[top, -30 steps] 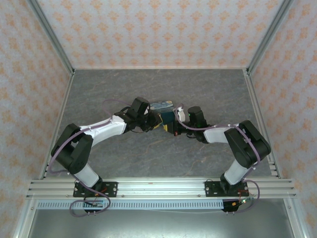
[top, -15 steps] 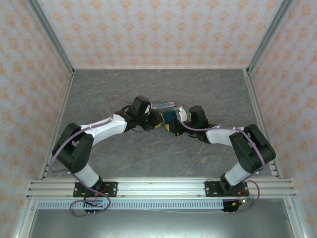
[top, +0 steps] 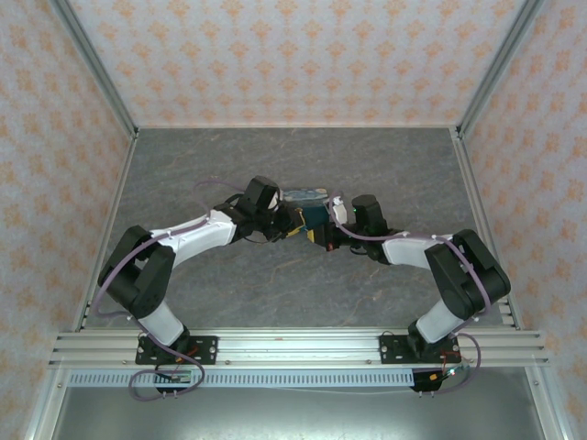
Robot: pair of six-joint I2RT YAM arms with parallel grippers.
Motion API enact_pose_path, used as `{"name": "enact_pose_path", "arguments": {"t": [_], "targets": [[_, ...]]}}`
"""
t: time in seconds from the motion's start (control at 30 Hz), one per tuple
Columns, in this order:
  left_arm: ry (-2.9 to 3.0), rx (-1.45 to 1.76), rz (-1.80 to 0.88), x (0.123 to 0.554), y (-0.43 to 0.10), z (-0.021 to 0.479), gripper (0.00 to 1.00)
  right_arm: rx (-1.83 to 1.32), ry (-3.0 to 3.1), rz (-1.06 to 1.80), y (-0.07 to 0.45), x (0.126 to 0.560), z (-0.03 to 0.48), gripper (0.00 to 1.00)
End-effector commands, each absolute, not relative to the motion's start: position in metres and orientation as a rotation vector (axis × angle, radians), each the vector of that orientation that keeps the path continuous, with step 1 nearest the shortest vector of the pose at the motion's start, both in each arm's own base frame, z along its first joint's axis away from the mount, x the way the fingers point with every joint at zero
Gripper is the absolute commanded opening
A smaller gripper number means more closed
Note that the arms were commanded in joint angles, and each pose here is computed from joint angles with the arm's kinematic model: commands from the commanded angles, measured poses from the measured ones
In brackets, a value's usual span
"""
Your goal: Unlock the padlock with the key
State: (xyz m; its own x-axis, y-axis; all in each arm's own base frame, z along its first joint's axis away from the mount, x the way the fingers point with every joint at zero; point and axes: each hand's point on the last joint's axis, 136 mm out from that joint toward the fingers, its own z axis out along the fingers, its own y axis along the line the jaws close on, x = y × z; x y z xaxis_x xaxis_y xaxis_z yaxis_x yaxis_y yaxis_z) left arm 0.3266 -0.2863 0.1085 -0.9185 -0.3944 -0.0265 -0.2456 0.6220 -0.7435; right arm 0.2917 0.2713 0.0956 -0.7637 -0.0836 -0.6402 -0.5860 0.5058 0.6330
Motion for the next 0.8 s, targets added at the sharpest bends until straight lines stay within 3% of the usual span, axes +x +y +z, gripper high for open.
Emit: {"name": "enact_pose_path", "arguments": {"t": [0.0, 0.5, 0.77], "targets": [[2.802, -0.453, -1.292, 0.294, -0.31, 0.098, 0.17, -0.658, 1.852, 1.259, 0.297, 0.32, 0.181, 0.0], [2.788, -0.448, -1.319, 0.295, -0.314, 0.105, 0.18, -0.624, 1.87, 1.259, 0.305, 0.328, 0.166, 0.0], [2.825, -0.465, -1.27, 0.291, -0.309, 0.083, 0.18, -0.607, 1.888, 1.225, 0.298, 0.326, 0.168, 0.0]]}}
